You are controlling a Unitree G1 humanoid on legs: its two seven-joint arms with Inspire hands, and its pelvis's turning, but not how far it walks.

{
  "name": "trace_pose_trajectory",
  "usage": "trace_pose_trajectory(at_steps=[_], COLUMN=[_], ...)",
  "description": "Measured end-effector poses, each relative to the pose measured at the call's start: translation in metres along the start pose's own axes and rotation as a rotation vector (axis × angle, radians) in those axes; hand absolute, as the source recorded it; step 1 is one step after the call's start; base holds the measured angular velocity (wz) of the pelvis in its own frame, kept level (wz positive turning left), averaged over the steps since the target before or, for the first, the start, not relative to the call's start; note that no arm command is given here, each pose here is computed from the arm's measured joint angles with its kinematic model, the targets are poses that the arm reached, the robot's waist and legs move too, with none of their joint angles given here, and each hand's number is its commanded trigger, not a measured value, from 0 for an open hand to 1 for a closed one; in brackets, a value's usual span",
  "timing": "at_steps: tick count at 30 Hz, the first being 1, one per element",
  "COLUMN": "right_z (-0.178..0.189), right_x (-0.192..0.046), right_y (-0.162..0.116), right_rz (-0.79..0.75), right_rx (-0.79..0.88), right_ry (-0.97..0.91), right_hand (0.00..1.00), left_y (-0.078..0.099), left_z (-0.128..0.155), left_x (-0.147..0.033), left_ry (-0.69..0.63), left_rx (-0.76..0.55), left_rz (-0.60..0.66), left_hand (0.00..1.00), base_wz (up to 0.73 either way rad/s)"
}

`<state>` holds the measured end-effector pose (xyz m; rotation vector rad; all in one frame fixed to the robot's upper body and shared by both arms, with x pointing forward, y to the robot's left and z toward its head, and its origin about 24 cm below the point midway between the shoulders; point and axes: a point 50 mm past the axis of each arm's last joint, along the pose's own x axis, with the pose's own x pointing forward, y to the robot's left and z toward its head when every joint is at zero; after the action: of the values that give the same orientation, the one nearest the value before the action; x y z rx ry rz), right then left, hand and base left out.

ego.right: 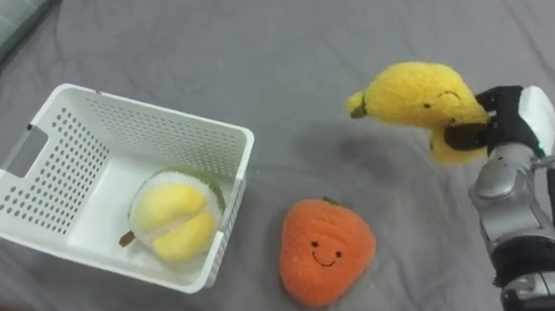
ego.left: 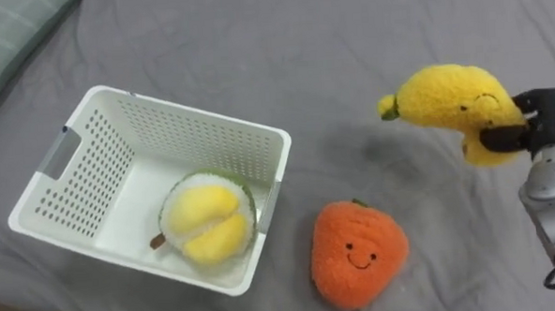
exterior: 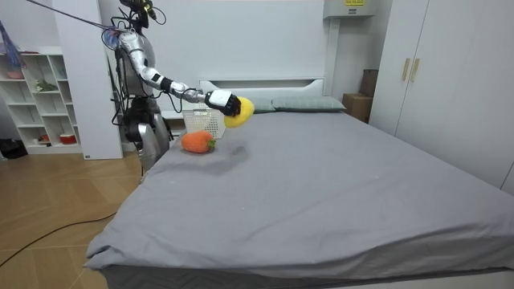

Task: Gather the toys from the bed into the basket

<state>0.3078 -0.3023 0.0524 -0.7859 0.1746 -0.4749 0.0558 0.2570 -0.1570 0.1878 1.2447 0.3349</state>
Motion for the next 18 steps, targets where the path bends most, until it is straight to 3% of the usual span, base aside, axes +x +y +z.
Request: trace_pose_trajectory(at_steps=[6, 11, 18], right_z=[0.020, 0.040, 0.087], right_x=[-0.019, -0.029, -0.048], right_y=[0.002, -0.003, -0.016], right_rz=[0.026, 0.037, 0.036], right_rx=[0.066, 0.007, 0.068], right_ry=[-0.129, -0.257, -0.459], right_hand=[1.00, 1.00, 1.00], left_y=[-0.001, -0.004, -0.002], left_z=[-0.004, -0.006, -0.007], left_x=[-0.001, -0.001, -0.002], left_ry=[0.009, 0.013, 0.013], left_rx=[-0.032, -0.063, -0.060], left_rz=[0.002, 0.006, 0.024], left_hand=[0.00, 0.00, 0.00], base_wz=[-0.14, -0.09, 0.00])
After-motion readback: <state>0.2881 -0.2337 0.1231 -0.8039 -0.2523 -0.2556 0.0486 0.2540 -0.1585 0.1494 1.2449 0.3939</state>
